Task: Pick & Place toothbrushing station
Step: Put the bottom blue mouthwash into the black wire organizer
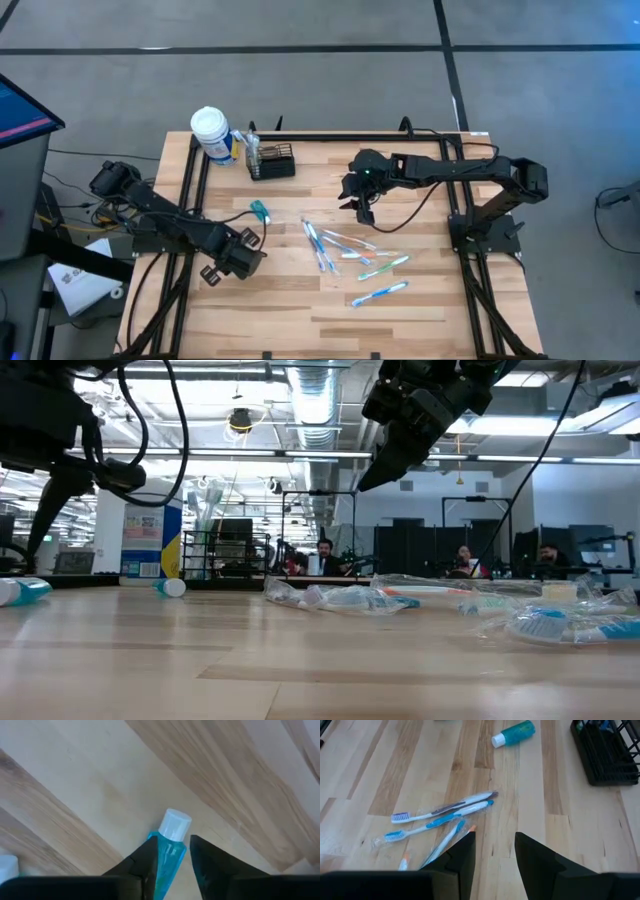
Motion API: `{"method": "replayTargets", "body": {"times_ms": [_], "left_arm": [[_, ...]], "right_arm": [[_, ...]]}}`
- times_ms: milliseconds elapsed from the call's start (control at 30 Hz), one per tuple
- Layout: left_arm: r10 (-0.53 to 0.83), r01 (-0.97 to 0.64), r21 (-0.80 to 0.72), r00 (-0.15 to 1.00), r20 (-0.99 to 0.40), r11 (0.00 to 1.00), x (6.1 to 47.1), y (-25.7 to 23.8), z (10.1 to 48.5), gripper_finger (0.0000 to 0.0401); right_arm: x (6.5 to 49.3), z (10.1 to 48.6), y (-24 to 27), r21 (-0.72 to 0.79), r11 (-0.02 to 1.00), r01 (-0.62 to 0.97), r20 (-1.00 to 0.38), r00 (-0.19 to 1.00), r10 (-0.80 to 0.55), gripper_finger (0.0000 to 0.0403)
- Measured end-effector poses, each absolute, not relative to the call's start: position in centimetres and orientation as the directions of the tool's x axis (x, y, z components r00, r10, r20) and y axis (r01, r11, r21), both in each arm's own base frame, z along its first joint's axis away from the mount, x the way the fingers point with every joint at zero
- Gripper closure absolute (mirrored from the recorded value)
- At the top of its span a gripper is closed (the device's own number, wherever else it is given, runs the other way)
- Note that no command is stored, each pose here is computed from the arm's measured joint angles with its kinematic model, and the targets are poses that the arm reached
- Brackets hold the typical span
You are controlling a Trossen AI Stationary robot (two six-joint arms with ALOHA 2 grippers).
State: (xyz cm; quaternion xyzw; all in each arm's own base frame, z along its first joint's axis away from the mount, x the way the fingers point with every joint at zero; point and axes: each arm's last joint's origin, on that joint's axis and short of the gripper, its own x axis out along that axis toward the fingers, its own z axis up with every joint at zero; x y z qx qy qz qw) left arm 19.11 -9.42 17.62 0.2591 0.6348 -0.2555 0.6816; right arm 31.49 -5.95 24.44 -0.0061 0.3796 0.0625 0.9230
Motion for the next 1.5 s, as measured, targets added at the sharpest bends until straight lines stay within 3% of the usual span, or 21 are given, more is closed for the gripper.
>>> {"method": "replayTargets", "body": {"times_ms": [300,633,1300,1500], "left_arm": [[-0.016,0.745,0.041,0.070,-0.997,0.666,19.0,-9.3,17.0,0.0246],[-0.024,0.746,0.052,0.091,-0.996,0.663,18.7,-9.2,16.0,0.0226],[-0.043,0.783,0.027,0.069,-0.997,0.621,17.8,-8.8,14.0,0.0221],[-0.065,0.781,0.049,0.115,-0.991,0.622,17.9,-8.9,13.5,0.0228]], "right_arm": [[31.5,24.4,-5.9,0.038,0.992,-0.118,-0.701,0.704,0.110,0.0275],[31.5,24.4,-5.9,0.038,0.992,-0.118,-0.702,0.704,0.110,0.0275],[31.5,24.4,-5.9,0.038,0.992,-0.118,-0.702,0.704,0.110,0.0275],[31.5,24.4,-5.9,0.038,0.992,-0.118,-0.702,0.704,0.110,0.0275]]}}
